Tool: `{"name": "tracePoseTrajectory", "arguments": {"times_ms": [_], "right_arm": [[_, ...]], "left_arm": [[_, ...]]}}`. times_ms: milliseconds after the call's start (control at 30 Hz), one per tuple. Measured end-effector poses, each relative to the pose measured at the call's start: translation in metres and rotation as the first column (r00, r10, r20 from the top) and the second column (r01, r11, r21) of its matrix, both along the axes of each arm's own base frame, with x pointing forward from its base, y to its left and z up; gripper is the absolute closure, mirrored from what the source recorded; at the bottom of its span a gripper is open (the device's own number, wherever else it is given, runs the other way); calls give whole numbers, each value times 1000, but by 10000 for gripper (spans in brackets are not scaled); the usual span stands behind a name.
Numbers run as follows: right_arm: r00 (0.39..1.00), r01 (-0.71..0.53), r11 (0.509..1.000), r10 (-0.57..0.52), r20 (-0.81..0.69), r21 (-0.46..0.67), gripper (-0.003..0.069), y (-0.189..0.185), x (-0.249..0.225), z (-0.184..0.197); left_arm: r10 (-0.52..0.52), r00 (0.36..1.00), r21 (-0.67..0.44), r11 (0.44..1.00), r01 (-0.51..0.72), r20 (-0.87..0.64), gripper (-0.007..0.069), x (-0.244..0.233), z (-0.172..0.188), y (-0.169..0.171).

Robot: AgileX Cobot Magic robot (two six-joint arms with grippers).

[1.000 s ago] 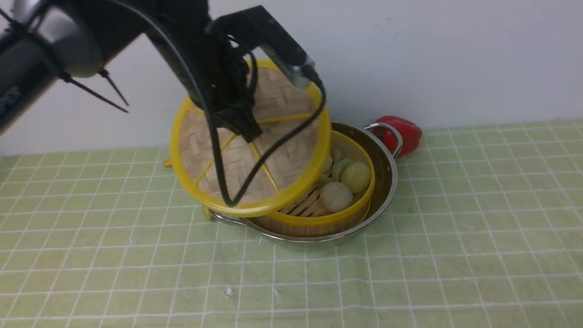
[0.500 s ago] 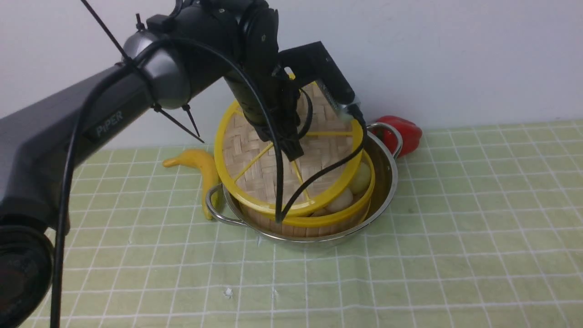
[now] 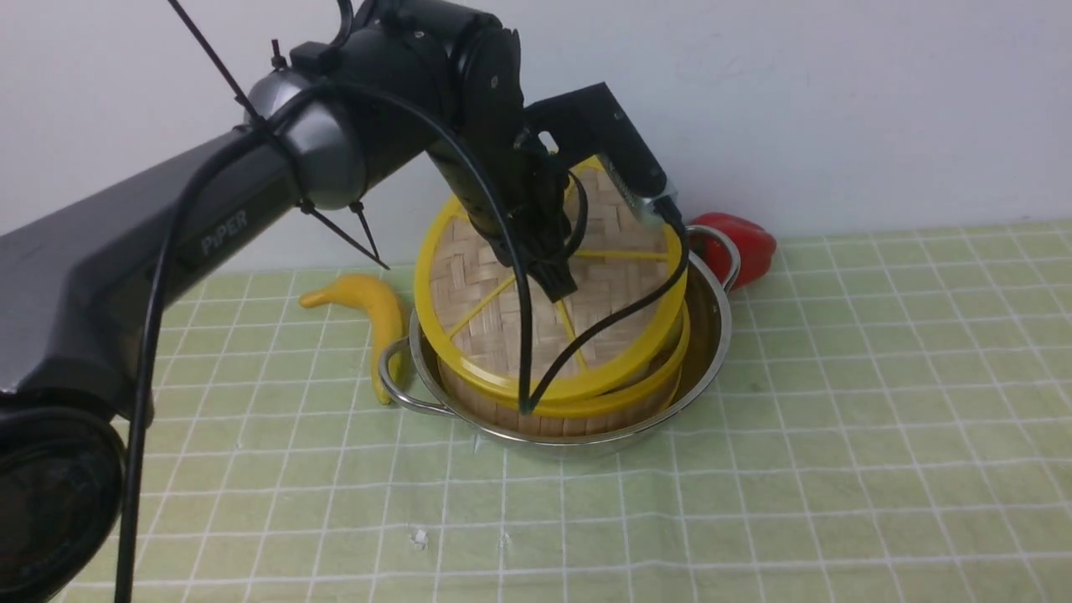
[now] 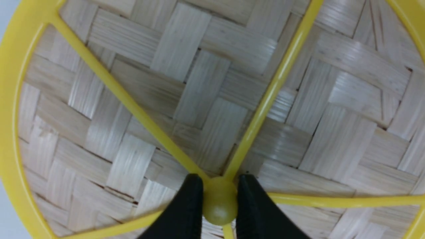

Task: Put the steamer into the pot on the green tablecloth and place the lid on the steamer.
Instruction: 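Place the yellow bamboo steamer lid onto the steamer in the pot with the left gripper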

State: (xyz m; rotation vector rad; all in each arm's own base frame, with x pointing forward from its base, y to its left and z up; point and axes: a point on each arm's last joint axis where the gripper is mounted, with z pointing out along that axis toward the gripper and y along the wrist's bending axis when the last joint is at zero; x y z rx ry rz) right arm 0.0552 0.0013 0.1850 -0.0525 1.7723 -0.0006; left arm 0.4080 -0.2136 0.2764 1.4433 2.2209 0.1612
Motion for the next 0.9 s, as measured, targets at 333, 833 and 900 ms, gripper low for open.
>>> {"name": "tracePoseTrajectory", "arguments": {"times_ms": [333, 833, 900], "right_arm": [[1000, 0, 1000, 0, 1, 0, 419, 0, 0, 0], [1000, 0, 1000, 0, 1, 0, 419, 0, 0, 0], [1000, 0, 1000, 0, 1, 0, 419, 0, 0, 0]], "left_arm": [[-41, 999, 15, 999, 41, 3, 508, 6, -12, -4], [-109, 993, 7, 994, 109, 33, 508, 10, -18, -9], [-113, 993, 8, 994, 113, 37, 508, 10, -18, -9]]}}
